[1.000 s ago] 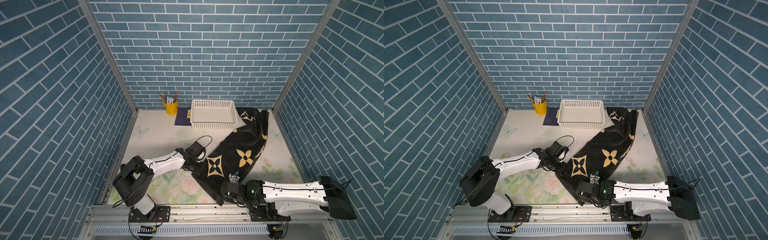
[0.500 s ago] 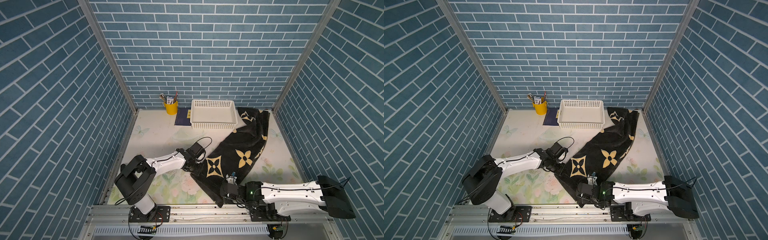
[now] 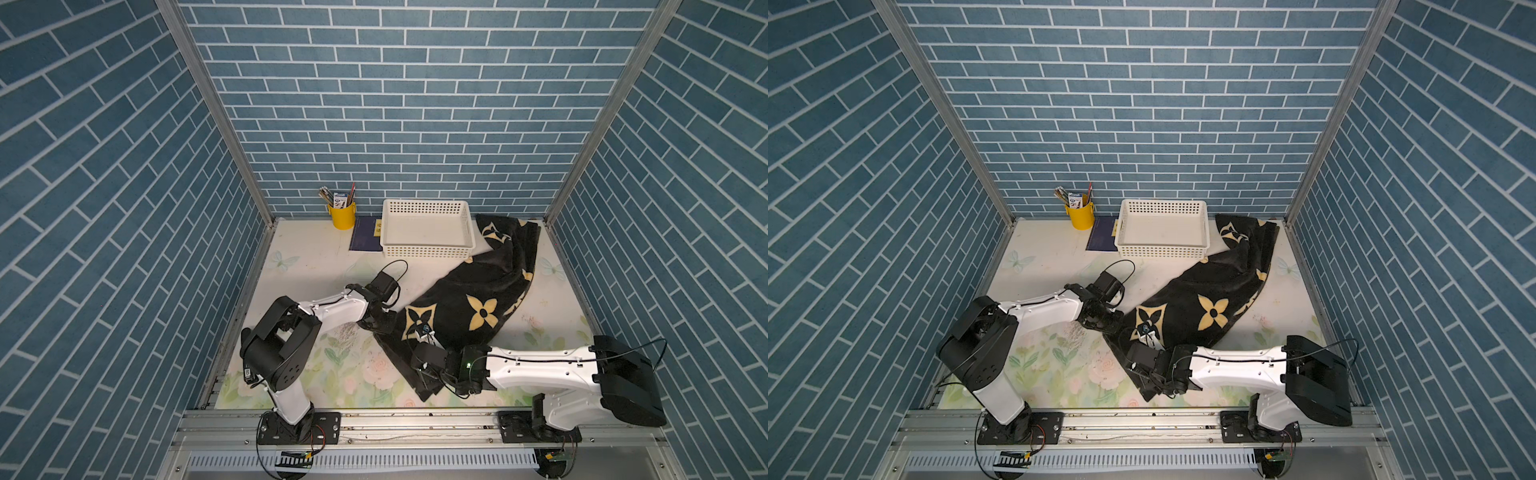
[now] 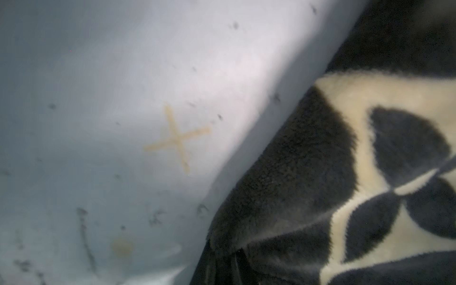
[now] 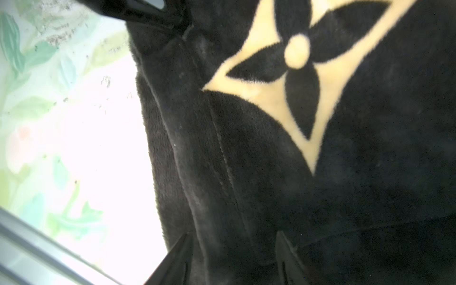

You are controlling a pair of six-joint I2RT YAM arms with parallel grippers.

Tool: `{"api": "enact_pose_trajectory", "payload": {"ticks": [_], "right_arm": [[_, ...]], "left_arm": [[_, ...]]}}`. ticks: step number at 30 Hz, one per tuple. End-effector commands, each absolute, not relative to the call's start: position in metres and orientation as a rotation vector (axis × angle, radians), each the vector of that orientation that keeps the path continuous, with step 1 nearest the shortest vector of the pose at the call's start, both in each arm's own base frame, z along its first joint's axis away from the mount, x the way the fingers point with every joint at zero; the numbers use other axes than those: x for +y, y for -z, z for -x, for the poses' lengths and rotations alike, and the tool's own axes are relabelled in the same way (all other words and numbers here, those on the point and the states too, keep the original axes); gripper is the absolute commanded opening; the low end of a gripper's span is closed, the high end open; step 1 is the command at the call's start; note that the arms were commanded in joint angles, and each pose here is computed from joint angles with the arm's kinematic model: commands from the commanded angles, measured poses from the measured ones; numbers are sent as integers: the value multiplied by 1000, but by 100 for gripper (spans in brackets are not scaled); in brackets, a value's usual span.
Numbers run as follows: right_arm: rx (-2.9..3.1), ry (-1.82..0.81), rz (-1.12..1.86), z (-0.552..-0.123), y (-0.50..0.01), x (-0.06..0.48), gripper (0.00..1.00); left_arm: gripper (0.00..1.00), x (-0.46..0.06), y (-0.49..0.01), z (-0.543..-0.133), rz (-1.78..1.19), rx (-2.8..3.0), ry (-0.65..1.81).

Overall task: Roll up the pillowcase
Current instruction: Roll the pillowcase at the center of the board.

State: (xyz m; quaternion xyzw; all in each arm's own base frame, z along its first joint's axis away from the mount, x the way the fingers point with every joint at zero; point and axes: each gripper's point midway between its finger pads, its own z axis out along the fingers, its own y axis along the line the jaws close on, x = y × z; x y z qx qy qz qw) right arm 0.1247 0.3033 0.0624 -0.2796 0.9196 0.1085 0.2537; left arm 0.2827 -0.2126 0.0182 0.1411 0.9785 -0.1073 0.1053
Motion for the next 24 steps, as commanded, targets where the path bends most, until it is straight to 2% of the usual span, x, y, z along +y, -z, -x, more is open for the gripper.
{"api": "enact_pose_trajectory", "payload": {"ticks": [1, 3, 4, 6, 8, 9, 10, 14, 24], "right_arm": [[2293, -273, 958, -140, -70, 332, 66], [2249, -254, 1024, -143, -66, 345, 68], [2236, -246, 1048, -144, -64, 351, 68], [2212, -236, 1091, -146, -62, 364, 68], [2189, -213, 1111, -147, -61, 374, 67], [2177, -207, 1119, -147, -61, 377, 67], [2162, -198, 1125, -148, -61, 381, 66], [2120, -157, 1187, -144, -55, 388, 64], [2124, -11, 1235, -144, -23, 379, 61]], "left_arm": [[17, -197, -8, -296, -380, 2908, 271], [19, -195, -11, -305, -348, 2901, 314], [26, -195, -14, -309, -332, 2891, 344], [49, -194, -24, -317, -298, 2874, 387], [64, -192, -41, -324, -255, 2840, 448], [77, -191, -50, -328, -231, 2822, 468], [80, -188, -59, -331, -203, 2803, 487], [82, -175, -84, -339, -114, 2750, 547], [83, -155, -106, -336, 2, 2688, 610]]}}
